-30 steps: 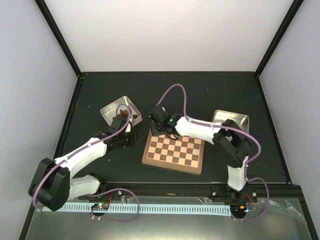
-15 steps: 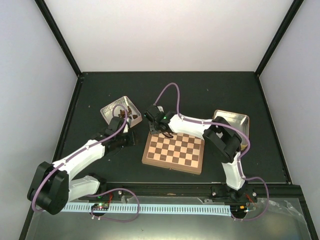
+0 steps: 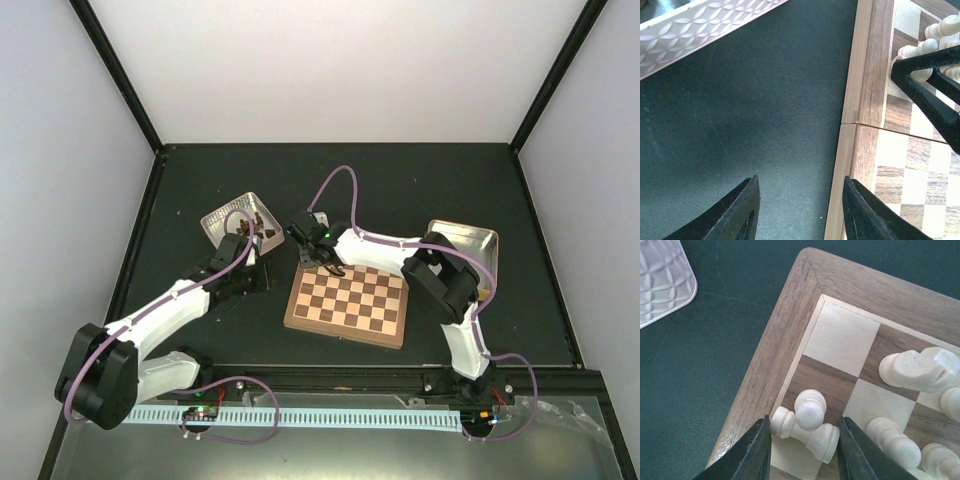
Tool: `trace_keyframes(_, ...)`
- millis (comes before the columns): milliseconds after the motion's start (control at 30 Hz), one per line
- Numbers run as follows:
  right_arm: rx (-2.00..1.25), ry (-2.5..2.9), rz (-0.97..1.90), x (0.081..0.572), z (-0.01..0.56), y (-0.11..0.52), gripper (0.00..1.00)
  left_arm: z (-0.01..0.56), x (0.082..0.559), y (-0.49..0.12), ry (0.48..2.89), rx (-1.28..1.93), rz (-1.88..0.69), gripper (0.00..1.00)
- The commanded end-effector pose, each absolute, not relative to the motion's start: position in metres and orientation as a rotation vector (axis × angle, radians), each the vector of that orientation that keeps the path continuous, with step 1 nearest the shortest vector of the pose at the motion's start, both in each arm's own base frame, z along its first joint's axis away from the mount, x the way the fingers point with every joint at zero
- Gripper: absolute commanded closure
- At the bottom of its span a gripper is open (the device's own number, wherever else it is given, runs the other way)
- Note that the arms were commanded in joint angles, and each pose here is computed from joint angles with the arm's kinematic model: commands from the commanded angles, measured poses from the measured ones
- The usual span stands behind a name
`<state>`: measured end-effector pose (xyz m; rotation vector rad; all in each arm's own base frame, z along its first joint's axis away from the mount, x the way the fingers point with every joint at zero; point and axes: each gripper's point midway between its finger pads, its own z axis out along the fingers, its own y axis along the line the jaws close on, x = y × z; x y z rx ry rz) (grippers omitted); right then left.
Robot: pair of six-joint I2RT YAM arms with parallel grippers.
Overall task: Set up the chess pieces on the board
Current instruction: Pick up the chess piece from the chessboard.
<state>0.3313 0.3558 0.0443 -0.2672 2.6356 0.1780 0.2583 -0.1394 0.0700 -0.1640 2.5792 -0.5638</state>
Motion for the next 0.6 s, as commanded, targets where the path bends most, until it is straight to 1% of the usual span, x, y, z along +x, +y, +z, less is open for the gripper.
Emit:
trace_keyframes(0, -0.273, 2.641, 0.166, 0.323, 0.047, 0.350, 0.67, 0.075, 0.265, -0.139, 2.545, -0.186, -0.582, 0.53)
trace_keyframes(367, -0.382, 2.700, 0.316, 0.295, 0.056, 0.355, 0.66, 0.076, 0.266, -0.143, 2.543, -0.183, -0.607, 0.52)
trace_keyframes(467, -0.402, 2.673, 0.410, 0.290, 0.067, 0.360, 0.66, 0.080, 0.265, -0.144, 2.523, -0.186, -0.635, 0.52)
trace_keyframes(567, -0.400, 2.624, 0.559, 0.282, 0.085, 0.367, 0.65, 0.092, 0.264, -0.151, 2.460, -0.164, -0.715, 0.50)
